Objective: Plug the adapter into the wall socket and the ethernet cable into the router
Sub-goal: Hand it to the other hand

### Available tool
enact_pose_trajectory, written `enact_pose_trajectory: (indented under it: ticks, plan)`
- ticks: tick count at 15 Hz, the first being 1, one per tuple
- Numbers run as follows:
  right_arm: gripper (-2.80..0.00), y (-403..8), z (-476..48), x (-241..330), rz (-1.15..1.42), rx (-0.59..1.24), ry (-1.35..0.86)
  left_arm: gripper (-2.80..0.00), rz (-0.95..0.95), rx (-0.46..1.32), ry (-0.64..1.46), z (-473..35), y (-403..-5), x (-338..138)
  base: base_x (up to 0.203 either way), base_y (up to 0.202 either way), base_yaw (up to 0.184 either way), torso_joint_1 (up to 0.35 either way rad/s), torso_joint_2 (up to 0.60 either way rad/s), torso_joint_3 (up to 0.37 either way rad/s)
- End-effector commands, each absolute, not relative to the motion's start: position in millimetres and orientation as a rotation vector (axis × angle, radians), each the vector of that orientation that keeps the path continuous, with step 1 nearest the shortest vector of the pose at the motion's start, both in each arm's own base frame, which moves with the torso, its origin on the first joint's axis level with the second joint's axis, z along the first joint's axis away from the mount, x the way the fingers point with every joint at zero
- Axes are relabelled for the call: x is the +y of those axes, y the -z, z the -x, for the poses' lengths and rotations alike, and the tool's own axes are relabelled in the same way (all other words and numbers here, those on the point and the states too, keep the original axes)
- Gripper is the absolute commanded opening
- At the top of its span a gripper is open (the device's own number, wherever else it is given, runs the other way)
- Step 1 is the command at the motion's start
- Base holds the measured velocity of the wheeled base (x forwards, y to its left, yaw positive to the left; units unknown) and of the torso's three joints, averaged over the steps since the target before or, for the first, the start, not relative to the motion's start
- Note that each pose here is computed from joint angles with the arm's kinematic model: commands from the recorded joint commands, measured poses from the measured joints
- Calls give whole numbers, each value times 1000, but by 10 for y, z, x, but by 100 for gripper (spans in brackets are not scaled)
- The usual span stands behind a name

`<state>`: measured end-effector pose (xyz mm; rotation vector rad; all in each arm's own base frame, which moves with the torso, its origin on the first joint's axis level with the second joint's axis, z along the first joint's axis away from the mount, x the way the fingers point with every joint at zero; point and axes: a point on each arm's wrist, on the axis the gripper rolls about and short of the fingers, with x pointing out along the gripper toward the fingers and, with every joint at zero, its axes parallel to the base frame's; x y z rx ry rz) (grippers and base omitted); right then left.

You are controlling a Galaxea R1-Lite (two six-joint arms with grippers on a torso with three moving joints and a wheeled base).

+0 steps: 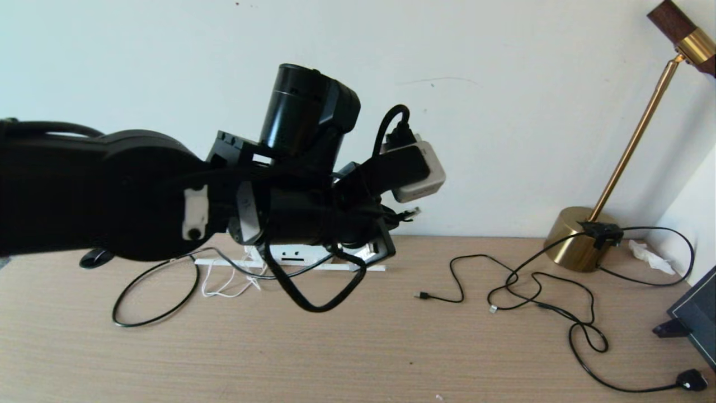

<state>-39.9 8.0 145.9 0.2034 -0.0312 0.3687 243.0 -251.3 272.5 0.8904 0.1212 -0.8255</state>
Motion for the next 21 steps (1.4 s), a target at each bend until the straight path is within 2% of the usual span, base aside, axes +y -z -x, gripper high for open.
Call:
enact_pose_trajectory:
  ticks: [1,6,9,11,12,18,21]
  plan:
    - [-280,-1720,175,100,-271,118,-449,-280,-890,97,839,-2378,-2772,-2542,0,0,0,0,0,0]
    - [-280,-2208,-939,152,-448,448,-576,-280,-928,28,851,-2320,-2837,-2698,0,0,0,0,0,0]
    - [-280,-2407,-1524,323,-481,536,-717,-280,-962,24,831,-2191,-2830,-2781,0,0,0,0,0,0]
    - [-280,-2523,-1707,532,-460,554,-838,-280,-975,7,868,-2112,-2847,-2783,0,0,0,0,0,0]
    - [0,-2556,-1734,586,-454,554,-868,-280,-983,-16,907,-2089,-2852,-2796,0,0,0,0,0,0]
    - [0,-2565,-1832,693,-420,409,-940,-280,-970,-76,1033,-1871,-2871,-2921,0,0,0,0,0,0]
    - [0,-2538,-1839,757,-422,413,-967,-280,-973,-74,1039,-1848,-2854,-2913,0,0,0,0,0,0]
